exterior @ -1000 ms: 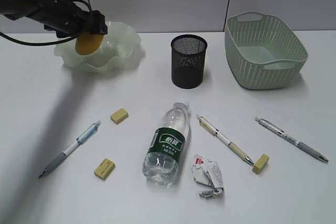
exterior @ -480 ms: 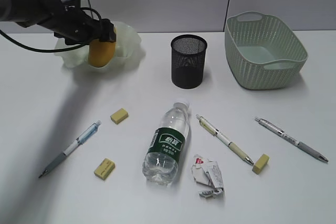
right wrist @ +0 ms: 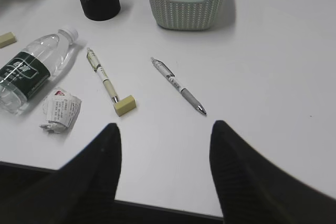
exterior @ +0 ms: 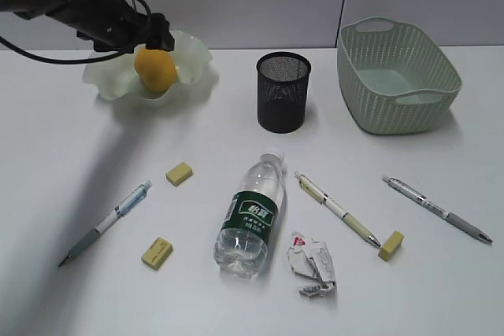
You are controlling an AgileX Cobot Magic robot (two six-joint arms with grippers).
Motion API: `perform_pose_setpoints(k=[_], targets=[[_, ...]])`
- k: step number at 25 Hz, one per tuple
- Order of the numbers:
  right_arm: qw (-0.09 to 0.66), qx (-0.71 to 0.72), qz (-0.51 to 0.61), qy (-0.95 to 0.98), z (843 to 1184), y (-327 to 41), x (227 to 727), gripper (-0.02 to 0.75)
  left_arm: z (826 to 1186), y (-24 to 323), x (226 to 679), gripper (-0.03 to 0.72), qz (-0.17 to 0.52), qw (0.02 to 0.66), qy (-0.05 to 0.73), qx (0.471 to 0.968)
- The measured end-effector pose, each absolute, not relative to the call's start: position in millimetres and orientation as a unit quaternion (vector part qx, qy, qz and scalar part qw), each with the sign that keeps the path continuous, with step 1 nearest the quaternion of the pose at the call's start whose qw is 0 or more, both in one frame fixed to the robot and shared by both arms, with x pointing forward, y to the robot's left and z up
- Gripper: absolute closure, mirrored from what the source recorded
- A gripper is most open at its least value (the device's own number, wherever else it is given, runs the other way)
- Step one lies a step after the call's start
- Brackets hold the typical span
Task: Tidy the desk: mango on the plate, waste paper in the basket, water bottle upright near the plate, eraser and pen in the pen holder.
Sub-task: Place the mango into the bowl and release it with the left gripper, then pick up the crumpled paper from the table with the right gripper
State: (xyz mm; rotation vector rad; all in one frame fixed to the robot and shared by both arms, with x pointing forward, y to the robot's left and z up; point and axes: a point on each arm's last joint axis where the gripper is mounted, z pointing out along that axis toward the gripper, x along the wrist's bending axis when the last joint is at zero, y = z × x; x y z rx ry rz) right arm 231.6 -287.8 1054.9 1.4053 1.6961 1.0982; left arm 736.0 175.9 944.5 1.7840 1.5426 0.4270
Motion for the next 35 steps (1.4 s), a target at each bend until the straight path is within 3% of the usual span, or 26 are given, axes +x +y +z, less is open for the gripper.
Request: perform_pose_setpoints(k=[6, 11, 15, 22, 30, 35], targets=[[0.334, 0.538, 0.421, 0.650, 1055, -288, 232, 0.303, 985, 180, 716, 0.024, 0.133, 0.327, 0.609, 0.710], [0.334, 0.538, 0.421, 0.650, 1055, -288, 232, 0.303, 1016, 206, 693, 0.025, 0.109, 0.254, 0.634, 0.722], [0.334, 0.538, 0.421, 0.650, 1055, -288, 232, 0.303, 1045, 227, 680, 0.029, 0.123, 0.234, 0.643, 0.719], [0.334, 0.538, 0.421, 0.650, 1055, -288, 232, 0.303, 1054, 275, 665, 0.036, 0.114, 0.147, 0.690, 0.700], [0.334, 0.538, 0.421, 0.650, 1055, -288, 232, 0.302, 1058, 287, 659, 0.057, 0.110, 0.128, 0.700, 0.693], [0.333, 0.538, 0.421, 0.650, 1055, -288, 232, 0.302, 1099, 282, 633, 0.086, 0.128, 0.139, 0.691, 0.698]])
